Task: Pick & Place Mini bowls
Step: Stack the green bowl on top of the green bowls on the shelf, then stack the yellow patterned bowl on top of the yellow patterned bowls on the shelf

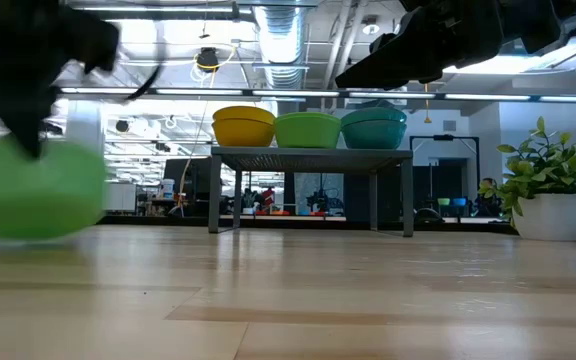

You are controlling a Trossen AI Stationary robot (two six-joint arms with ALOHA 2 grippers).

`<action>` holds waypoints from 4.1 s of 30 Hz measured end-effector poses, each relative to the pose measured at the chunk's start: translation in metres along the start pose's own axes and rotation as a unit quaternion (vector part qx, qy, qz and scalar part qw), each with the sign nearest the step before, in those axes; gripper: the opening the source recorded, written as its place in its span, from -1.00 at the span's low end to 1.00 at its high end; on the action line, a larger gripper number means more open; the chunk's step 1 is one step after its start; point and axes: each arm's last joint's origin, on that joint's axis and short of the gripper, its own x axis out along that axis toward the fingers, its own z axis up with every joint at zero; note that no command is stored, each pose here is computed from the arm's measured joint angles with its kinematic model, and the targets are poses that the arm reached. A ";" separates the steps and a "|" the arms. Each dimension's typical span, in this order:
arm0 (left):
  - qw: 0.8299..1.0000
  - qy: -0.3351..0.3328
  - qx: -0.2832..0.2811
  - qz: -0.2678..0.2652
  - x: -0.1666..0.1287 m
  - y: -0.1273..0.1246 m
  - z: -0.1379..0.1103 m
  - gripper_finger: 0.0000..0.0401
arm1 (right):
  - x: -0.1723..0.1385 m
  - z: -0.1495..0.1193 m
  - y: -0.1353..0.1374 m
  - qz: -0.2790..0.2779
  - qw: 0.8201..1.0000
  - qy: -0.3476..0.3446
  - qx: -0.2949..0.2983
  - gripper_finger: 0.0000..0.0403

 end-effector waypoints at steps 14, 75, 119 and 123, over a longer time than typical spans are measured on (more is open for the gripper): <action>0.947 -0.155 0.281 0.026 -0.053 -0.010 0.088 -0.96 | -0.012 -0.001 -0.002 0.007 0.999 0.034 -0.003 -0.13; 0.842 -0.146 0.471 0.218 -0.038 0.059 0.261 -0.96 | -0.069 -0.005 -0.012 0.009 0.986 0.131 0.101 -0.98; 0.893 -0.277 0.344 0.086 -0.142 -0.044 0.104 -0.43 | -0.058 0.025 -0.017 -0.010 0.995 -0.061 0.083 -0.95; 0.911 -0.242 0.328 0.068 -0.116 -0.034 0.067 -0.62 | -0.058 0.026 -0.017 -0.010 0.995 -0.062 0.083 -0.95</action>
